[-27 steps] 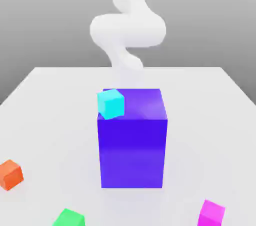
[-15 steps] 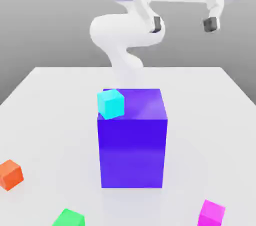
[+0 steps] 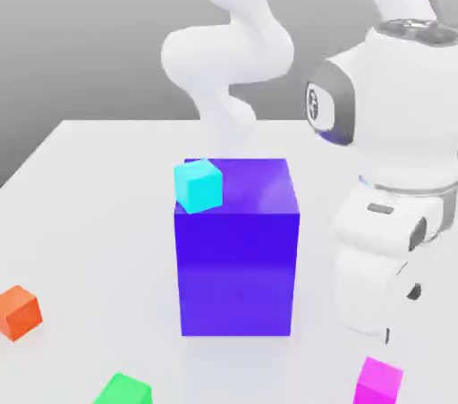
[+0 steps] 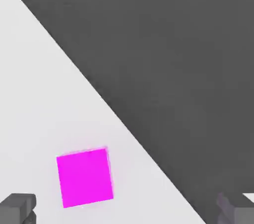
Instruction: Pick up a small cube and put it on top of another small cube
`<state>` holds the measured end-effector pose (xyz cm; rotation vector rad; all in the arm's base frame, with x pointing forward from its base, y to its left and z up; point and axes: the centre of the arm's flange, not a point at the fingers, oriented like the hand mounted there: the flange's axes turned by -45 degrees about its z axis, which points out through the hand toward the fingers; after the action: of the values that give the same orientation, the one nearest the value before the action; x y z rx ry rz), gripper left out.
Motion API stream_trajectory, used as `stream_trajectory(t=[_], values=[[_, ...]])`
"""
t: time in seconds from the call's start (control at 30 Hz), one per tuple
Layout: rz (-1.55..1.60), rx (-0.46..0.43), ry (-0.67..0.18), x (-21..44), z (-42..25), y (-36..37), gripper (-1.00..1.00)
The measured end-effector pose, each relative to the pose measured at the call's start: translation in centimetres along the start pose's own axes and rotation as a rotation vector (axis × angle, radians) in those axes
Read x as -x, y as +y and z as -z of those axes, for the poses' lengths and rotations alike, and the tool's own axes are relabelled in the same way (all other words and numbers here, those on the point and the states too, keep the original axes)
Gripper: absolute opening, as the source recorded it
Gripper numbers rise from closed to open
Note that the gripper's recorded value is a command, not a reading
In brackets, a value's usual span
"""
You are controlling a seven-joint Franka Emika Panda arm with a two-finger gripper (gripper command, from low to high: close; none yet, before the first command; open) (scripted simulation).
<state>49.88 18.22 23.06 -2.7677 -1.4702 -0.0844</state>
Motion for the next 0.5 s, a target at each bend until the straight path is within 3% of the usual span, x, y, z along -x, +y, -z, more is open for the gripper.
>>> stream_trajectory(t=[0.2,0.23,0.5], values=[[0.070,-0.021,-0.049,0.3,-9.2,-1.4,0.00],[0.071,-0.021,-0.050,0.4,-10.0,-1.5,-1.00],[0.072,-0.022,-0.051,0.3,-8.9,-1.5,-1.00]])
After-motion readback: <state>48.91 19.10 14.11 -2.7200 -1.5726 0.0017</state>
